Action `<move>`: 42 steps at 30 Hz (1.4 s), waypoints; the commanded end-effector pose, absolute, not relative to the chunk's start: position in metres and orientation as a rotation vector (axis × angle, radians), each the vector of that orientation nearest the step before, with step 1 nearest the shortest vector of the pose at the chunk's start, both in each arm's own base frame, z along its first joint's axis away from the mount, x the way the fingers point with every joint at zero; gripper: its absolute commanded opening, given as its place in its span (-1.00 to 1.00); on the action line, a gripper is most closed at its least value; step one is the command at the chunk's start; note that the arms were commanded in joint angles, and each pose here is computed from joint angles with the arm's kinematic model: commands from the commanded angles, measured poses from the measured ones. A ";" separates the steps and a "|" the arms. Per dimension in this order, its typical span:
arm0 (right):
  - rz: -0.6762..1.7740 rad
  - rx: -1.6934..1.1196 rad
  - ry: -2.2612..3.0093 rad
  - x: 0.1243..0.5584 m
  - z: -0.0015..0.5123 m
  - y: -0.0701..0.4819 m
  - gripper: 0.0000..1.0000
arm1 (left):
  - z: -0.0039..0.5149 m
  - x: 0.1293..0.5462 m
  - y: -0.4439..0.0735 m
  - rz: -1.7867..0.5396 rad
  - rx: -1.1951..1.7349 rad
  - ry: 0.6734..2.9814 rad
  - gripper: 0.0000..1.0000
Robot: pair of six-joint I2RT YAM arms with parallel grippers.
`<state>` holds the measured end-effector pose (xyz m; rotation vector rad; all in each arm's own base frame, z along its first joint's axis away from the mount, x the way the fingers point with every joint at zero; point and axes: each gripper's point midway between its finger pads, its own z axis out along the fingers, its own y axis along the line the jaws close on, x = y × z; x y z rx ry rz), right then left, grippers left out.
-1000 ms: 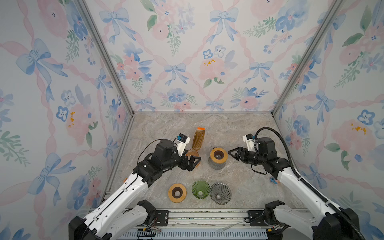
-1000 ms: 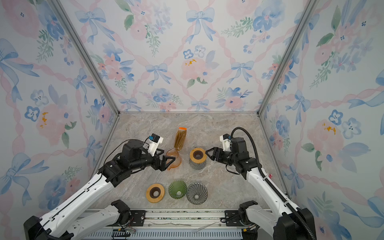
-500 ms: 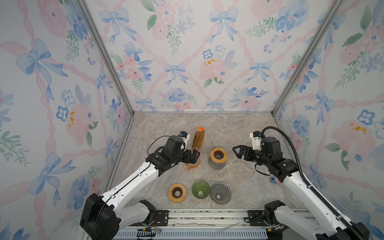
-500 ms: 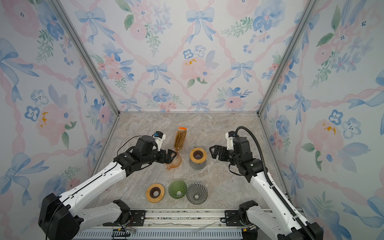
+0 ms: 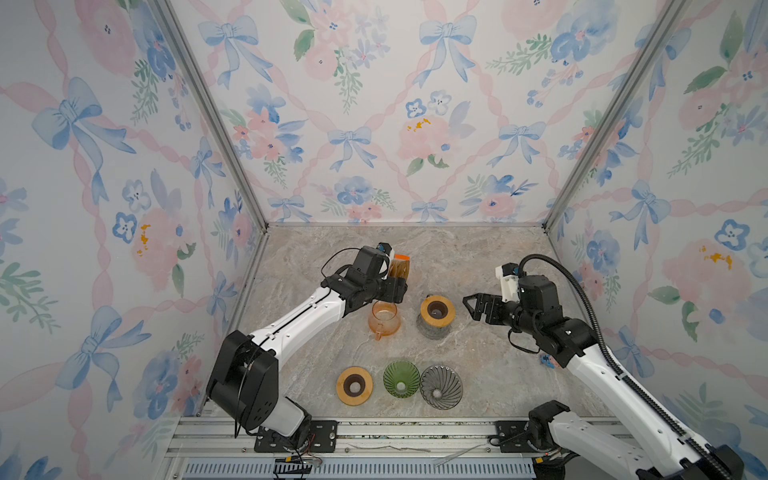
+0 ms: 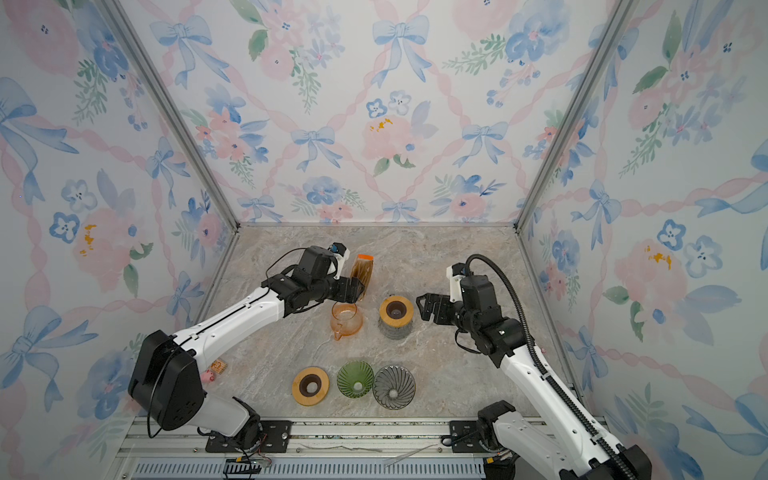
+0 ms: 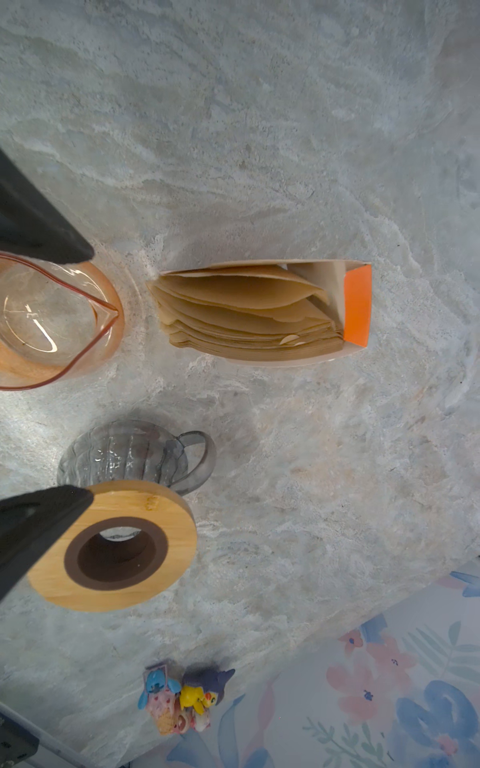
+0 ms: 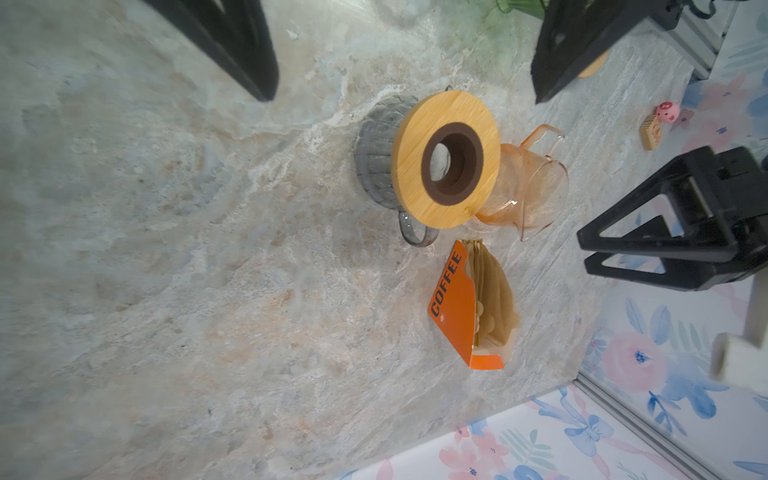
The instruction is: Place the coffee filter in the dripper
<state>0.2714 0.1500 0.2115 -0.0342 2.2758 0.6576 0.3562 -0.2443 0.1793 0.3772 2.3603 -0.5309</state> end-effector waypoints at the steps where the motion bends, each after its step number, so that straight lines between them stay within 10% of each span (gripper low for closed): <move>1: 0.684 -0.048 2.306 0.256 0.217 0.158 0.99 | 0.185 0.358 -0.250 -0.566 0.455 2.352 0.69; 11: 0.761 -0.191 2.438 0.205 0.196 0.176 0.79 | 0.210 0.310 -0.278 -0.797 0.710 2.270 0.96; 42: 0.907 -0.357 2.719 0.136 0.116 0.197 0.03 | 0.252 0.222 -0.266 -1.016 0.907 2.014 0.97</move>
